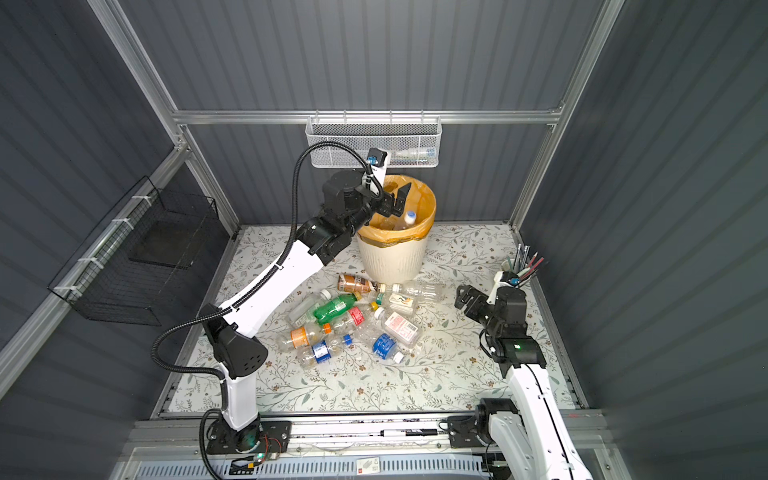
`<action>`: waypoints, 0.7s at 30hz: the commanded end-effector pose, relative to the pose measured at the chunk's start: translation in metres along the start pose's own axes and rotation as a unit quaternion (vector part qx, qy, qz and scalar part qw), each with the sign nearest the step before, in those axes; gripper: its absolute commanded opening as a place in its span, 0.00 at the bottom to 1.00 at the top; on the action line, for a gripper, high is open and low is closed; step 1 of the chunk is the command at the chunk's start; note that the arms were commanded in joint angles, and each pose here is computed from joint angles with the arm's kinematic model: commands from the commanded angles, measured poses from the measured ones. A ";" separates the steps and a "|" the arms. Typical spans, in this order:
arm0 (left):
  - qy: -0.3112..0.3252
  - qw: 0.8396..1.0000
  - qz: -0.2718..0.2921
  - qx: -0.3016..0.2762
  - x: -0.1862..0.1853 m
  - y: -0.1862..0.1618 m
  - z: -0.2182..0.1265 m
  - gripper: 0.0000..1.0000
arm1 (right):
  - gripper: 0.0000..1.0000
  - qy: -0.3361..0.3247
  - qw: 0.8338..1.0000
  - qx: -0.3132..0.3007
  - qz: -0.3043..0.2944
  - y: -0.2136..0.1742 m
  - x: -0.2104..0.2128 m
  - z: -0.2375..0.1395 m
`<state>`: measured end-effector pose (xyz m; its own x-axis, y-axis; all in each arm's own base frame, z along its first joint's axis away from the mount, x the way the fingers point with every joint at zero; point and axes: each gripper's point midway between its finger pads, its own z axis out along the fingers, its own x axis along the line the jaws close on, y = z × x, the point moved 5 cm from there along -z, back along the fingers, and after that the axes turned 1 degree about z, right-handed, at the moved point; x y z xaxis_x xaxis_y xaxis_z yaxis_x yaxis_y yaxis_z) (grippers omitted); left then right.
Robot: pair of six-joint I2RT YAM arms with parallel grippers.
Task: Throw the plastic bottles in the bin
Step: 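Raise the white-capped bottle over the bin and open the left gripper, then withdraw the left gripper while the right gripper grasps a clear bottle in the pile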
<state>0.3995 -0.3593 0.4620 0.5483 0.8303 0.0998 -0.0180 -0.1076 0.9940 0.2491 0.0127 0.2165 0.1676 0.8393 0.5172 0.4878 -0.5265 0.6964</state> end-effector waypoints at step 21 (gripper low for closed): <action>0.181 0.978 -0.070 0.078 0.062 -0.134 -0.157 1.00 | 0.99 0.070 0.979 0.097 -0.165 -0.067 0.074 0.003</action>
<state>0.3125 -0.2400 0.3449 0.3613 0.9314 0.0442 0.1729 -0.1135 0.9784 0.2318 0.0934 0.1997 -0.0934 0.9095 0.4052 0.6649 -0.2459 0.7053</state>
